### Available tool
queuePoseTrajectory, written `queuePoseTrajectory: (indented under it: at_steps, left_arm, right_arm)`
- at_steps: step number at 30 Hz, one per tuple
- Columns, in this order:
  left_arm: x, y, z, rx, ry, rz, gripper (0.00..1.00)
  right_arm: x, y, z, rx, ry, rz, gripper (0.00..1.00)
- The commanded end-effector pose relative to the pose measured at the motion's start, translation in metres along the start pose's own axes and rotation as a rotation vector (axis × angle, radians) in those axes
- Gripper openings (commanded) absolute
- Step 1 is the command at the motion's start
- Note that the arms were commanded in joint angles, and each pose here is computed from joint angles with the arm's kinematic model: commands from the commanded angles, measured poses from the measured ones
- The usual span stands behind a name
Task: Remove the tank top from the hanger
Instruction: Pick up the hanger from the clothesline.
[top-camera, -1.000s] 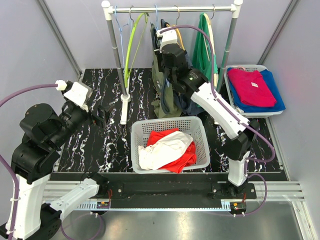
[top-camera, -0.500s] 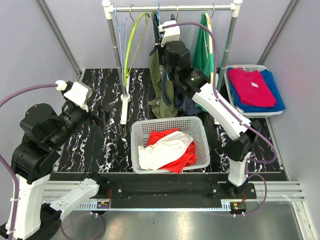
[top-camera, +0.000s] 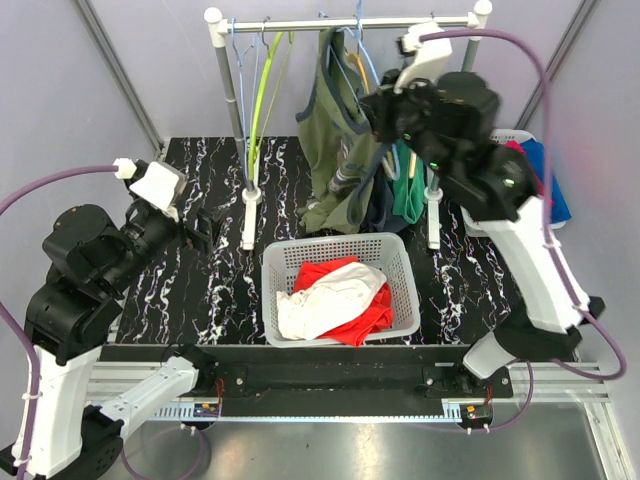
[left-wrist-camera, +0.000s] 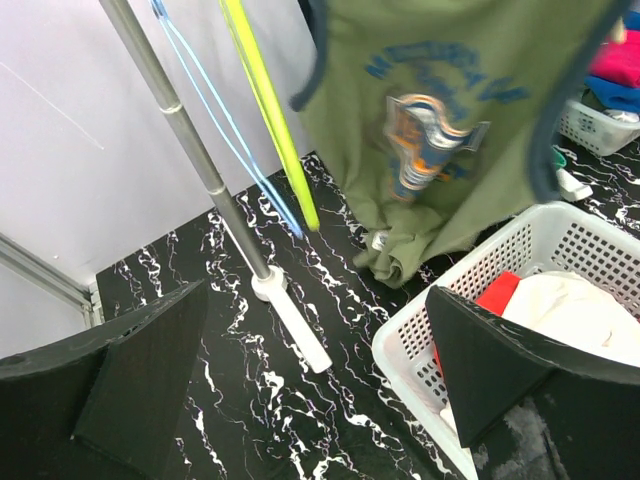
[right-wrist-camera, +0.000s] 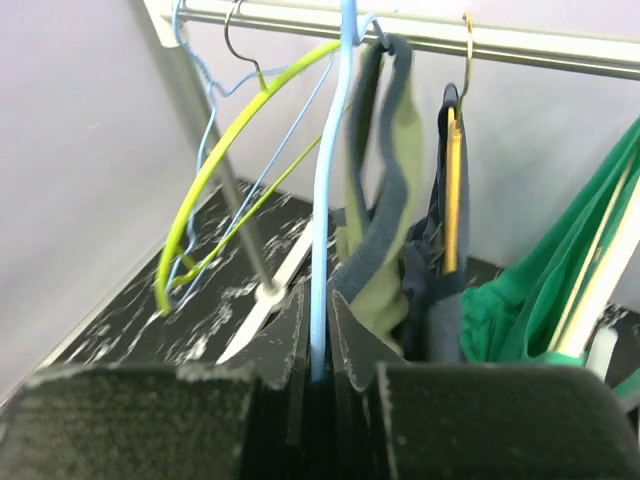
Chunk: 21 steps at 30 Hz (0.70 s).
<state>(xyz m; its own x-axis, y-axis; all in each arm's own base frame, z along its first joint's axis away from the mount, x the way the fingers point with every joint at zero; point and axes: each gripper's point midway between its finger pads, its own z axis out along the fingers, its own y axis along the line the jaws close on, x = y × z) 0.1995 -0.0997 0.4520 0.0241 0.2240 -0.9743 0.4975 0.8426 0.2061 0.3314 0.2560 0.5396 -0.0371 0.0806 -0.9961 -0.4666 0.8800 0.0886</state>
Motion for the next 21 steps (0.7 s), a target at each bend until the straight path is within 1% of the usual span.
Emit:
queuePoseTrajectory:
  at_steps: [1, 3, 5, 7, 8, 12, 14, 16, 21]
  left_arm:
    - [-0.019, 0.003, 0.004, -0.005, -0.059, 0.005, 0.99]
    - [-0.022, 0.002, 0.004, 0.003, -0.066, 0.002, 0.99]
    - [-0.023, 0.002, 0.004, 0.007, -0.065, -0.002, 0.99]
    - [-0.023, 0.0, 0.006, 0.015, -0.062, -0.002, 0.99]
    - [-0.022, 0.0, 0.007, 0.016, -0.059, -0.003, 0.99]
    - [-0.018, 0.001, 0.009, 0.01, -0.047, 0.007, 0.99]
    - [-0.016, 0.002, 0.01, 0.007, -0.042, 0.008, 0.99]
    - [-0.016, 0.002, 0.01, 0.007, -0.04, 0.008, 0.99]
    - [-0.016, 0.001, 0.013, 0.009, -0.036, 0.005, 0.99]
  right_arm:
    - [-0.083, 0.02, -0.088, -0.218, -0.175, 0.09, 0.0]
    - [-0.096, 0.019, -0.112, -0.248, -0.203, 0.105, 0.0]
    - [-0.119, 0.018, -0.144, -0.286, -0.28, 0.126, 0.0]
    - [-0.133, 0.016, -0.168, -0.313, -0.33, 0.137, 0.0]
    - [-0.136, 0.023, -0.177, -0.362, -0.342, 0.132, 0.0]
    - [-0.141, 0.028, -0.2, -0.425, -0.363, 0.125, 0.0]
    - [-0.134, 0.021, -0.194, -0.379, -0.337, 0.122, 0.01]
    - [-0.116, 0.01, -0.171, -0.287, -0.277, 0.119, 0.0]
    - [-0.056, 0.009, -0.116, -0.203, -0.088, 0.116, 0.0]
